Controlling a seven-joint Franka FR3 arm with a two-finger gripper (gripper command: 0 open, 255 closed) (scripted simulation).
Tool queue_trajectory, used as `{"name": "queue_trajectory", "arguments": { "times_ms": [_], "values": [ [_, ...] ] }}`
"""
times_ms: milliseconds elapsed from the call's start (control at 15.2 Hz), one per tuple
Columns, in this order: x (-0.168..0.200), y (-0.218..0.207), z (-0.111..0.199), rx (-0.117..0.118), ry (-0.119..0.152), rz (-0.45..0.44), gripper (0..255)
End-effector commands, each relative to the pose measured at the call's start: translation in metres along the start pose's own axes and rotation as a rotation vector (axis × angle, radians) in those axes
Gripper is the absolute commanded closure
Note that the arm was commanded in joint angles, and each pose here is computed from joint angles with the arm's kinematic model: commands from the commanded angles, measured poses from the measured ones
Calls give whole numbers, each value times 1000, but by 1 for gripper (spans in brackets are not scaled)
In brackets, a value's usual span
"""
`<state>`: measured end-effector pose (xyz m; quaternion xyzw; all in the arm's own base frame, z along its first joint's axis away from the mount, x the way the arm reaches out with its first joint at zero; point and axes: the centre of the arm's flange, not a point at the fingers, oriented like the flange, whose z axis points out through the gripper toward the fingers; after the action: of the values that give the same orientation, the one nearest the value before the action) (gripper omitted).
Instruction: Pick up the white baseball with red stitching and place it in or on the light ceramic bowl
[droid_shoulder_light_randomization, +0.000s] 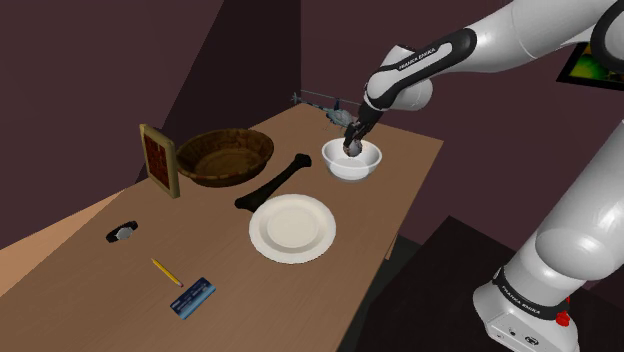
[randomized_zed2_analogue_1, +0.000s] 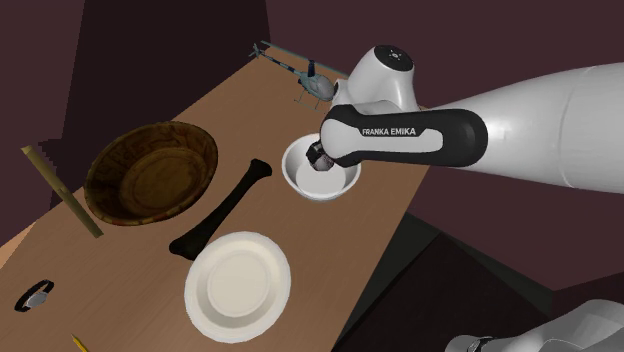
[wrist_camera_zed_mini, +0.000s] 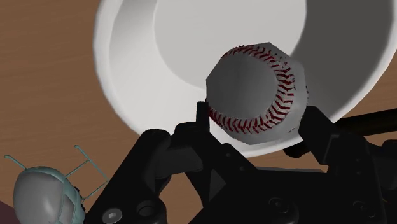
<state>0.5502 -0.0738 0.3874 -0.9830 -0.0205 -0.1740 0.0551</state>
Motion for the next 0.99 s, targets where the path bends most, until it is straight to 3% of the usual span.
{"name": "queue_trajectory", "arguments": {
  "times_ms": [0, 66, 132, 462, 726, 924],
  "values": [
    [0, 0, 0, 0, 0, 0, 255],
    [0, 0, 0, 0, 0, 0, 255],
    [0, 0, 0, 0, 0, 0, 0],
    [0, 0, 0, 0, 0, 0, 0],
    [0, 0, -50, 0, 0, 0, 0],
    [0, 0, -50, 0, 0, 0, 0]
  ]
}}
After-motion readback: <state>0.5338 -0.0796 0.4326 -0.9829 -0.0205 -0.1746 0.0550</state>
